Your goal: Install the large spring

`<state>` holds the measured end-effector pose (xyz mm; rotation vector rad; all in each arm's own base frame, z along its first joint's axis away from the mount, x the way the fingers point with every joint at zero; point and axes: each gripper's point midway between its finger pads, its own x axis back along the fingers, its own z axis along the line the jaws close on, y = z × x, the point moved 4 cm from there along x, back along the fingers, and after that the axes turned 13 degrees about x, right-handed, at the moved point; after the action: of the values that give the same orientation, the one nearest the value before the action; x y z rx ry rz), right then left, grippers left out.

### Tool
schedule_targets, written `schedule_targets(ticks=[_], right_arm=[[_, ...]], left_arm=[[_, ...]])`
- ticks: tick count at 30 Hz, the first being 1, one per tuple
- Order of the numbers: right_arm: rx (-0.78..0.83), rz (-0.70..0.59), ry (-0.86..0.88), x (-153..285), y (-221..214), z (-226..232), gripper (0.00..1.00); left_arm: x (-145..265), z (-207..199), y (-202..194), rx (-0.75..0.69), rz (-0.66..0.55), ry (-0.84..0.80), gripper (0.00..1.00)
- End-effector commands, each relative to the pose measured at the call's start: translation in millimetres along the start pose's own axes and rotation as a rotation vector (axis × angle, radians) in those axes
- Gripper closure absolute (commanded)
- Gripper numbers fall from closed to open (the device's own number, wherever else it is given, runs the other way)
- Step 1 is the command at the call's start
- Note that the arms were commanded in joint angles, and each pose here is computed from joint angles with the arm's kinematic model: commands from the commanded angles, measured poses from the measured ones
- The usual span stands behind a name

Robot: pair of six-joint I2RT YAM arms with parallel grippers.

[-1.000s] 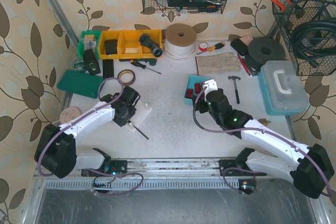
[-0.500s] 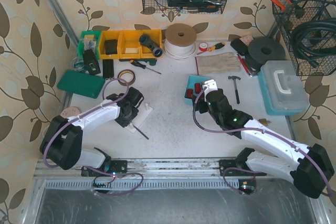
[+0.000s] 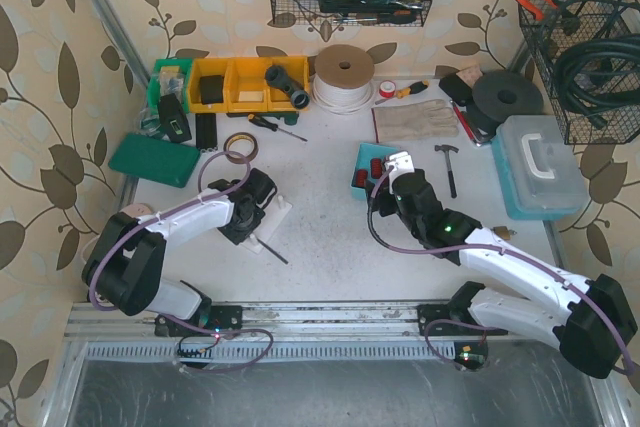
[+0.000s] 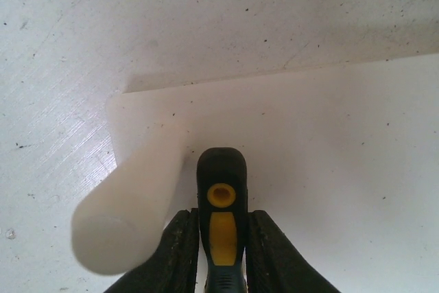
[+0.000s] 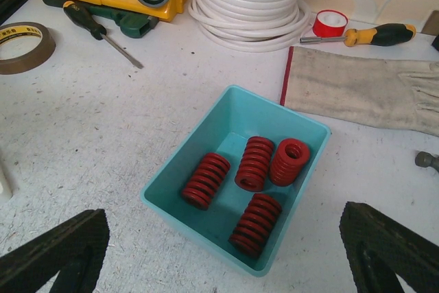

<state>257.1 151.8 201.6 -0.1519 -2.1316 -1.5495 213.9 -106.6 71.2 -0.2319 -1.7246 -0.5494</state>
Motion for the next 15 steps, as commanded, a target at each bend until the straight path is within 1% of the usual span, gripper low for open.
schedule_targets(ticks=[1,7,10,15], right_arm=[[0.001,-0.018,-0.018,1.8,0.8,-2.2,0.09],[0.003,-0.017,-0.021,2.3,0.6,-2.4,0.09],[0.004,-0.015,-0.023,1.8,0.1,-2.3,0.09],[0.005,-0.015,-0.022,1.6,0.3,-1.9,0.09]], left_arm=[[2.3,1.6,2.9,0.002,-0.038,0.007,0.76],[12.5,0.3,6.1,0.006,-0.048,-0.02,0.83],[23.7,-4.2,9.5,0.006,-0.05,-0.059,0.85],[58.7,-19.8,22.1,-0.009,-0.085,-0.164,0.86]])
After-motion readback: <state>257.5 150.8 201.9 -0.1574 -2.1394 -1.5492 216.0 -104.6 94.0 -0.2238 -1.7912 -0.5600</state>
